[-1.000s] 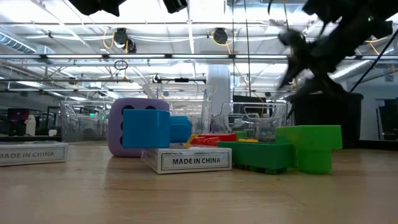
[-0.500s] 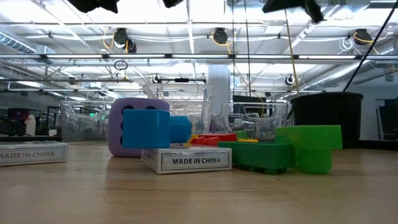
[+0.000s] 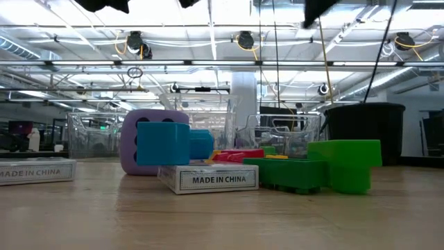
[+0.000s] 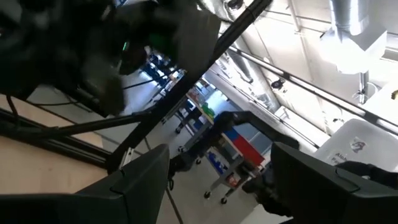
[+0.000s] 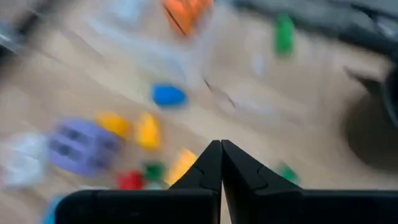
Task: Pick & Place Toys
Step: Put the middle right dark green game piece into the right transparent bin
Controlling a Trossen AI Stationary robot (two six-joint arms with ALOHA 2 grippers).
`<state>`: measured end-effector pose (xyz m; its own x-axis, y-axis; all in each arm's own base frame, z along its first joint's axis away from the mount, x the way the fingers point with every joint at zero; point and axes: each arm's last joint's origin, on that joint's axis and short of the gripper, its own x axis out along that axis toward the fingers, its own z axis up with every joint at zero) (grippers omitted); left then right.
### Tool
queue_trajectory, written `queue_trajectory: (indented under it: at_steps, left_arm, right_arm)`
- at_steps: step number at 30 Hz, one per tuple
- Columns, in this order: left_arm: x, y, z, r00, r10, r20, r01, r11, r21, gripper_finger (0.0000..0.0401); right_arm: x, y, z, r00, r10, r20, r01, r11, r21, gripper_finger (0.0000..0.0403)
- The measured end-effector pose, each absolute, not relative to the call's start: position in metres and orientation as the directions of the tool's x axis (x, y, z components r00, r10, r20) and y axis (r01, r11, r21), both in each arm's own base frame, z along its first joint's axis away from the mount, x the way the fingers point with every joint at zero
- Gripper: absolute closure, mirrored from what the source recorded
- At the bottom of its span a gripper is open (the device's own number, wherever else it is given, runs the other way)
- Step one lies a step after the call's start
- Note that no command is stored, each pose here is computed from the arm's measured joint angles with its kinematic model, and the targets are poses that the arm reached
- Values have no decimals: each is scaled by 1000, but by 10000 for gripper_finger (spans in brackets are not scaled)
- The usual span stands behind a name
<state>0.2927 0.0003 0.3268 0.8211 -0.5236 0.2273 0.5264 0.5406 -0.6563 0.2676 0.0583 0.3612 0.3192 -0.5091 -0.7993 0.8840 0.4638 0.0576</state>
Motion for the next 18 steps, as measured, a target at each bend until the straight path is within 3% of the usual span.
queue_trajectory:
  at_steps: [3,10,18]
  left_arm:
    - [293,3,327,824,-520,226,523,545,-655,121]
    - [291,11,327,806,-551,216,533,516,-671,121]
    - [291,15,327,796,-566,212,538,503,-677,121]
  right_arm:
    - [278,61,331,88,-479,-873,909,398,-126,402]
    - [288,60,293,68,-485,-872,930,347,-120,403]
    - [264,49,276,-16,-569,-822,978,162,-132,392]
